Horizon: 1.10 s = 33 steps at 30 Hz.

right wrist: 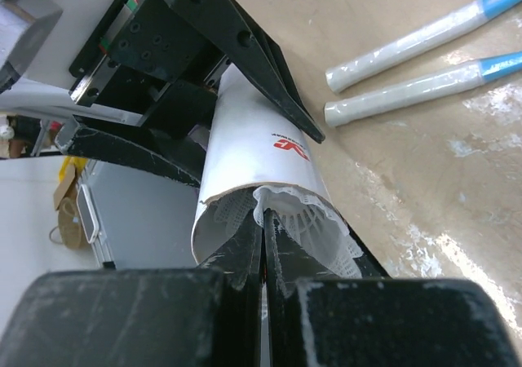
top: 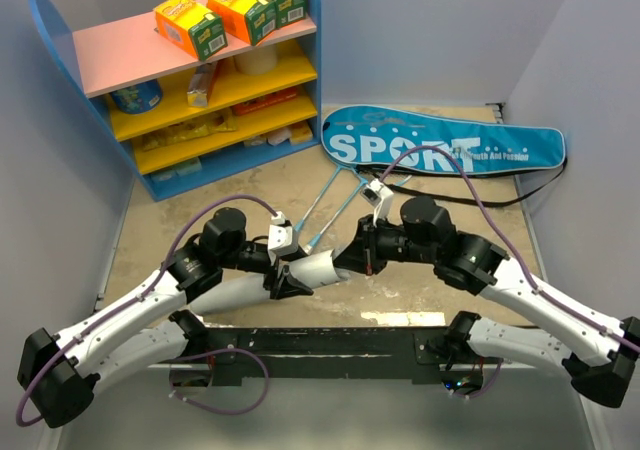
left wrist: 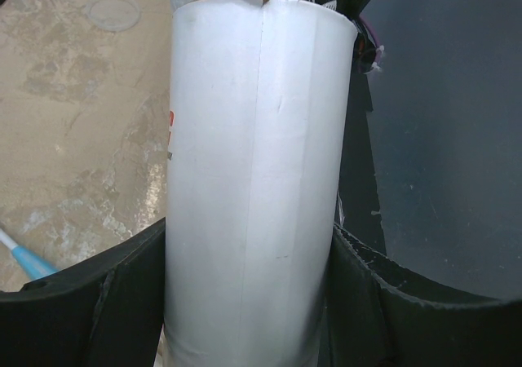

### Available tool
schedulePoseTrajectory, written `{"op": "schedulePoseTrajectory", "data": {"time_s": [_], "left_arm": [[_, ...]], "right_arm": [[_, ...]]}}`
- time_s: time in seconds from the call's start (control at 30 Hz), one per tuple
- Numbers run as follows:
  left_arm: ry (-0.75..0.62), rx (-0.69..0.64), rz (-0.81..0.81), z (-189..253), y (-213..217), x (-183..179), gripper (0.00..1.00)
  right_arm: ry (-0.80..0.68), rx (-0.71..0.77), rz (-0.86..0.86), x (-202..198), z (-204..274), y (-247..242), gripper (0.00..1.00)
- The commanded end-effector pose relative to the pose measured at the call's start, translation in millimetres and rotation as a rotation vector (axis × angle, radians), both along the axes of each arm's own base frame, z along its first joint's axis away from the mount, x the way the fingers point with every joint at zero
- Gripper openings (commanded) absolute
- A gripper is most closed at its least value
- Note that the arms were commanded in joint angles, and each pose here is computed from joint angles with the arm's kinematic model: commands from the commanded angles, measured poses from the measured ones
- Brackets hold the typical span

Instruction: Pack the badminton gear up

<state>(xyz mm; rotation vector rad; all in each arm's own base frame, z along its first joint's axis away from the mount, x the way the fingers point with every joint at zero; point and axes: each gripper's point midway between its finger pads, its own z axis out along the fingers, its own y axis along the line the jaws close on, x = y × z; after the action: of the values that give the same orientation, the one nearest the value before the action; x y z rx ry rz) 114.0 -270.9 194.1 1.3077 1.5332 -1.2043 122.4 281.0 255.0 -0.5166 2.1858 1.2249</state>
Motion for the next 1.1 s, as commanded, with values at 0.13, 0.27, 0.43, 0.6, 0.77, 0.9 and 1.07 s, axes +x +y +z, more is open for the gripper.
{"op": "schedulePoseTrajectory", "data": {"time_s": [0.13, 0.27, 0.43, 0.6, 0.77, 0.9, 1.07], "left_arm": [[-0.094, -0.113, -0.057, 35.6, -6.5, -5.3, 0.00], [-0.093, -0.114, -0.056, 35.9, -6.6, -5.3, 0.00], [-0.095, -0.114, -0.054, 36.1, -6.4, -4.9, 0.00], [-0.097, -0.114, -0.048, 36.3, -6.3, -3.9, 0.00], [-0.096, -0.114, -0.049, 36.4, -6.3, -4.3, 0.00], [-0.096, -0.113, -0.048, 36.1, -6.1, -3.9, 0.00], [-0.097, -0.112, -0.046, 36.0, -6.2, -3.8, 0.00]], "right_arm": [[0.025, 0.154, 0.049, -6.2, -6.2, 24.6, 0.00], [0.046, 0.207, 0.061, -13.3, -8.9, 37.0, 0.00], [0.072, 0.205, 0.084, -25.5, -19.3, 53.5, 0.00], [0.070, 0.185, 0.063, -24.2, -22.1, 55.3, 0.16], [0.044, 0.126, -0.014, -18.5, -18.9, 34.1, 0.59], [0.004, 0.138, -0.067, -17.1, -0.4, 14.7, 0.66], [-0.035, 0.123, -0.171, -12.3, 13.4, -16.6, 0.71]]}}
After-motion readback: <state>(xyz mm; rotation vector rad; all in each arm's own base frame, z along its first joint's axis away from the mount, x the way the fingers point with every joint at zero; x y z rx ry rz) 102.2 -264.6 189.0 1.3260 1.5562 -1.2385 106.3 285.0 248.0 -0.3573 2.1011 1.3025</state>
